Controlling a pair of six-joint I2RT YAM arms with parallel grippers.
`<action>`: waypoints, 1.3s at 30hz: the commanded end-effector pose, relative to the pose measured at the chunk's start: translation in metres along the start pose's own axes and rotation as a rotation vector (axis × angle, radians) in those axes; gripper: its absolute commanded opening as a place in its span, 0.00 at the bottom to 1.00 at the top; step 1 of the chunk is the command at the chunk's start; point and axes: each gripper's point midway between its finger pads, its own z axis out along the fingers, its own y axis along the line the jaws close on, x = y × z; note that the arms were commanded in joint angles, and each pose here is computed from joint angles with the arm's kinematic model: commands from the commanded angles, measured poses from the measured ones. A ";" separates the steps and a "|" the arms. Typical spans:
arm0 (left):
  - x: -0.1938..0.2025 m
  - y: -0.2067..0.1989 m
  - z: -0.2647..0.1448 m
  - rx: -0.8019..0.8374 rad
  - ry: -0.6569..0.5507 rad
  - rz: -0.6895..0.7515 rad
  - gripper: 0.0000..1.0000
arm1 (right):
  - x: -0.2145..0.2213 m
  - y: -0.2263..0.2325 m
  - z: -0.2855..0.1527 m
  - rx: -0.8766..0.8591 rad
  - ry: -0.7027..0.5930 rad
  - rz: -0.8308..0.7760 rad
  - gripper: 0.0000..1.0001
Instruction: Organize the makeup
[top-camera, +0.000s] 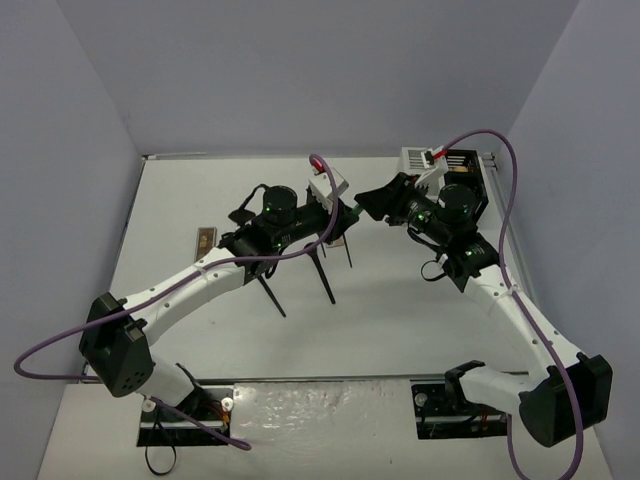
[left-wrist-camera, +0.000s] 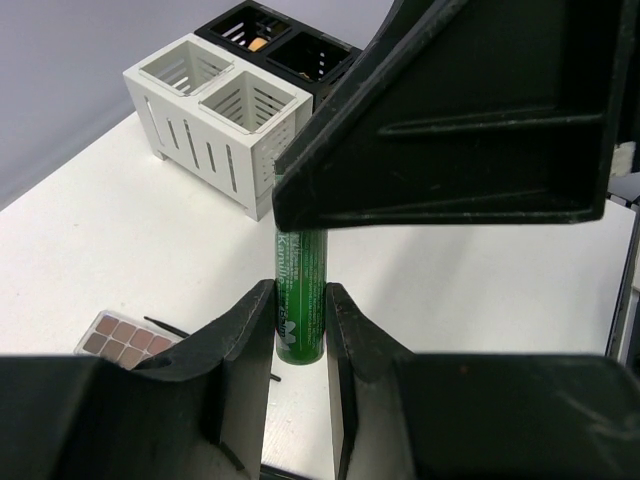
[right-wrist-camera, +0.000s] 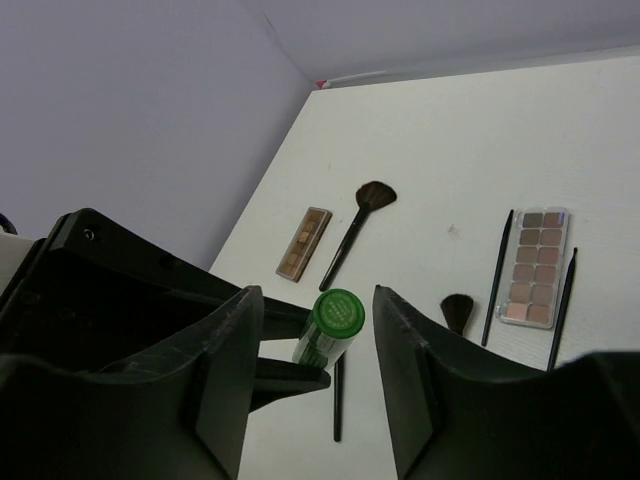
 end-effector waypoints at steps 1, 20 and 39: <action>-0.062 -0.006 -0.002 0.010 -0.160 0.045 0.00 | -0.018 0.012 -0.004 -0.022 -0.072 -0.050 0.39; -0.061 -0.004 0.007 0.006 -0.164 0.028 0.02 | -0.003 -0.001 0.004 0.001 -0.049 -0.049 0.03; -0.007 0.090 -0.146 -0.710 0.229 -0.165 0.96 | -0.137 -0.165 -0.072 0.776 -0.443 -0.339 0.00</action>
